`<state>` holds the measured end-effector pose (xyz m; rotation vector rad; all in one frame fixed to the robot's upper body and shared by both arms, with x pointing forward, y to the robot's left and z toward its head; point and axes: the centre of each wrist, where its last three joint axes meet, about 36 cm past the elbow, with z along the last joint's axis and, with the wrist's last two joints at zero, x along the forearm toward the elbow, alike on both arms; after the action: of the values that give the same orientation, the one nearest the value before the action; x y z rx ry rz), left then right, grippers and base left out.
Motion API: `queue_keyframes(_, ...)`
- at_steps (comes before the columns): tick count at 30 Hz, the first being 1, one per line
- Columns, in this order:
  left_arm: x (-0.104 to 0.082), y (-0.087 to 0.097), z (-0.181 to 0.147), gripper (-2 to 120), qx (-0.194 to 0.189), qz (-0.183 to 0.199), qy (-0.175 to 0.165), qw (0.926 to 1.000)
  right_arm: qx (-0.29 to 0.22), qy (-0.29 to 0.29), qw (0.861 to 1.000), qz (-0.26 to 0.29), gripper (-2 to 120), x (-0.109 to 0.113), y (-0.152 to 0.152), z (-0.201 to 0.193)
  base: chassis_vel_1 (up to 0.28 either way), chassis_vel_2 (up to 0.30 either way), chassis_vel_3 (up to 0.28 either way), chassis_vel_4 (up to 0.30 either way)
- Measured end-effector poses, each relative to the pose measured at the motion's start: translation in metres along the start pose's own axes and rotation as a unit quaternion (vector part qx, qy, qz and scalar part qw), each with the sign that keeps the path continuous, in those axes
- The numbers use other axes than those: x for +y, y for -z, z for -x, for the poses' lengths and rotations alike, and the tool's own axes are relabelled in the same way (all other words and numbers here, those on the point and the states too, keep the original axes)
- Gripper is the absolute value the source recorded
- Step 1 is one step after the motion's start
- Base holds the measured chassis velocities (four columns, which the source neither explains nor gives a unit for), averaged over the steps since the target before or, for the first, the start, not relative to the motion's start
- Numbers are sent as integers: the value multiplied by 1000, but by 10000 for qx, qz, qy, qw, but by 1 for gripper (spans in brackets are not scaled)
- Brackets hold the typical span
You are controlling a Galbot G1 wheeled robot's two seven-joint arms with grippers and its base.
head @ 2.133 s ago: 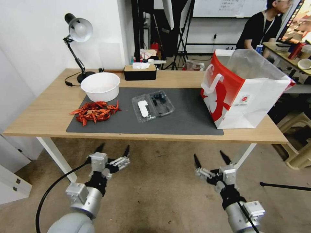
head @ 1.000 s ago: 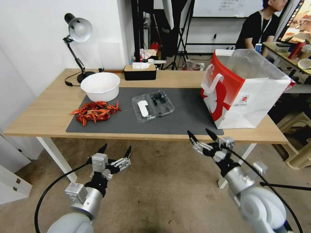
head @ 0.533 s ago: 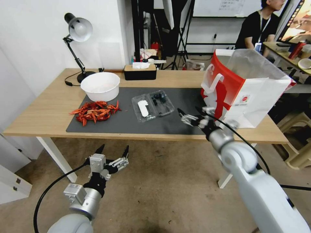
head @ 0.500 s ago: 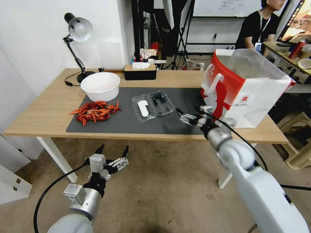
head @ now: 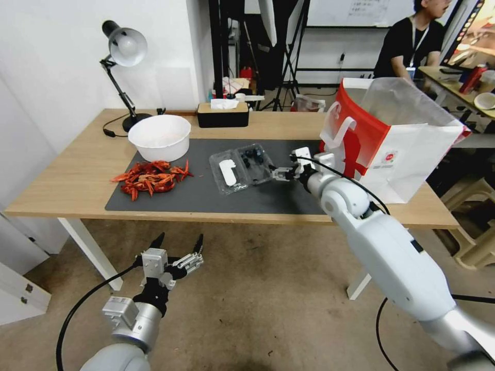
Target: Close the takeout container lid, then place the container into the takeout bag.
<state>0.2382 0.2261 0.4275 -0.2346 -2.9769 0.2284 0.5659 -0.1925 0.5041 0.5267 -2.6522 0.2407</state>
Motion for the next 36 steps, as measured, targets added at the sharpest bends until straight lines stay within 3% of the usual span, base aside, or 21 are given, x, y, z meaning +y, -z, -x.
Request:
queue_keyframes(14,1,-3,1,100,-4,9,33,10000,377,-21,9980,-506,100,-1,43,34,0,0,0,0)
queue_keyframes(25,2,-3,1,100,-3,10,37,10000,499,98,9969,-604,100,-8,50,44,0,0,0,0)
queue_keyframes(36,1,-3,2,100,11,-12,21,10000,641,149,9952,-720,100,-8,35,42,0,0,0,0)
